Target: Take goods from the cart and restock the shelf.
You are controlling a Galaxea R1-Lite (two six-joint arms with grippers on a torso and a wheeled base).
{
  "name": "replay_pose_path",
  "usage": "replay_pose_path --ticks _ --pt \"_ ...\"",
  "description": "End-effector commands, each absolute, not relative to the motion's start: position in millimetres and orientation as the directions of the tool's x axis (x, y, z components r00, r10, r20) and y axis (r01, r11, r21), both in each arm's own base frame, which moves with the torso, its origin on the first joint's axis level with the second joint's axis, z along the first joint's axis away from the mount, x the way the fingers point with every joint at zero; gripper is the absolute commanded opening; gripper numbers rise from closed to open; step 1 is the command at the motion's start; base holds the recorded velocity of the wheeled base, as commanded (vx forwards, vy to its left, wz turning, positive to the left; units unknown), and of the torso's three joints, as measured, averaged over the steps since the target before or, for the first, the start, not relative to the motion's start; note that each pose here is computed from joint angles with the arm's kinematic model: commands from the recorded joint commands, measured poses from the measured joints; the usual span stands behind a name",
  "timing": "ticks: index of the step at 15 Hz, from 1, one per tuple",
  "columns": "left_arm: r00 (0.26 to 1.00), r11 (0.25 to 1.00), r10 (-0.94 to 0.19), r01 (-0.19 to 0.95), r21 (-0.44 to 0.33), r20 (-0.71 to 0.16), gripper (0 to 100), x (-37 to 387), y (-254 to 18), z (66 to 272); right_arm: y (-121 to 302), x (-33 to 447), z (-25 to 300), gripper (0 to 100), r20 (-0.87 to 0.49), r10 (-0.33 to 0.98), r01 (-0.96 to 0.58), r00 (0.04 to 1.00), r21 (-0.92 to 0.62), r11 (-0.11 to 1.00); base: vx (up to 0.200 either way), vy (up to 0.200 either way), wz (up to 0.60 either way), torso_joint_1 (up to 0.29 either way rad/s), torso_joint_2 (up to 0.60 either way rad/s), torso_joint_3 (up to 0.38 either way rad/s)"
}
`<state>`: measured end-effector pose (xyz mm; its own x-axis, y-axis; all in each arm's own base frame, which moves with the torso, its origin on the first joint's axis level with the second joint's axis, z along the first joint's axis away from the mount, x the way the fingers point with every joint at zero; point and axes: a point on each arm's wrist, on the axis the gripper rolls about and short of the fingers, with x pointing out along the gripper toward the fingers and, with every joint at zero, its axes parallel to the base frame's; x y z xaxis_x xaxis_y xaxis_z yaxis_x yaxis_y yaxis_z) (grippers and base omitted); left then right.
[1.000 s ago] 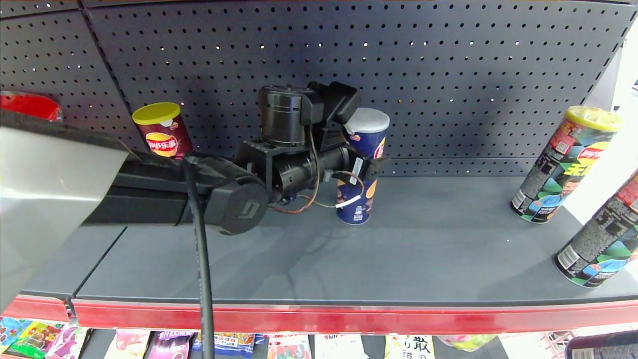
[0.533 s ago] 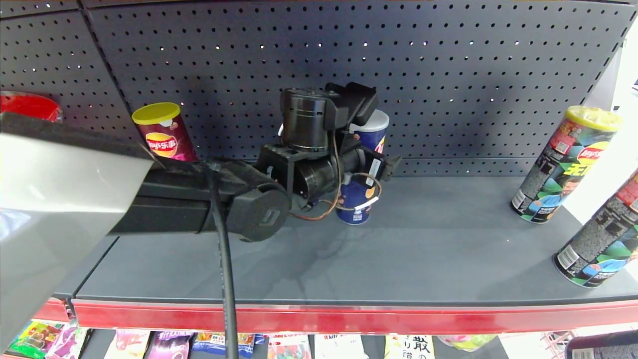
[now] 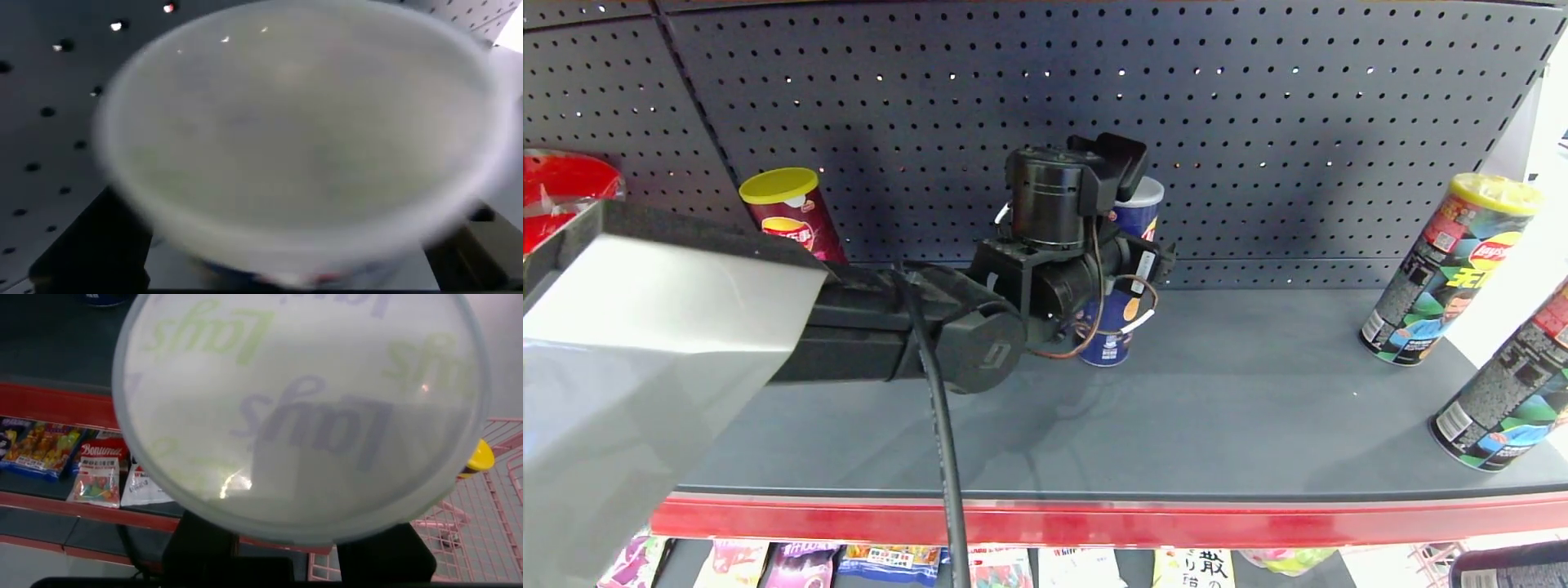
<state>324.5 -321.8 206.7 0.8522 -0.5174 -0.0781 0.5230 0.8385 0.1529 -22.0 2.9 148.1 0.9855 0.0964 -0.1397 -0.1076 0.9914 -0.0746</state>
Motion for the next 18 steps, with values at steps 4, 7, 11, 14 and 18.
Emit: replay_pose_path --ticks 4,7,11,14,18 --pt "0.848 0.834 -0.525 0.530 0.152 -0.076 0 326.0 -329.2 201.4 2.9 -22.4 150.1 0 -0.134 0.095 -0.104 0.986 -0.061 0.993 0.000 0.000 0.00 0.000 0.00 0.000" --pt "0.849 0.836 -0.524 0.528 0.149 -0.070 0 326.2 -328.5 202.3 2.9 -22.4 150.1 0 -0.134 0.097 -0.105 0.986 -0.059 0.993 0.000 0.000 0.00 0.000 0.00 0.000" --pt "0.848 0.842 -0.528 0.530 0.100 -0.052 0 324.6 -325.0 209.4 2.9 -22.5 150.5 0 -0.132 0.098 -0.107 0.986 -0.059 0.993 0.000 0.000 0.00 0.000 0.00 0.000" --pt "0.785 0.785 -0.620 0.620 0.006 -0.009 0 316.7 -307.6 235.4 2.9 -22.2 150.7 0 -0.132 0.098 -0.107 0.986 -0.059 0.993 0.000 0.000 0.00 0.000 0.00 0.000" --pt "0.522 0.522 -0.853 0.853 -0.004 -0.030 0 286.7 -247.7 255.2 2.8 -20.1 157.8 0 -0.134 0.107 -0.116 0.985 -0.059 0.992 0.000 0.000 0.00 0.000 0.00 0.000"
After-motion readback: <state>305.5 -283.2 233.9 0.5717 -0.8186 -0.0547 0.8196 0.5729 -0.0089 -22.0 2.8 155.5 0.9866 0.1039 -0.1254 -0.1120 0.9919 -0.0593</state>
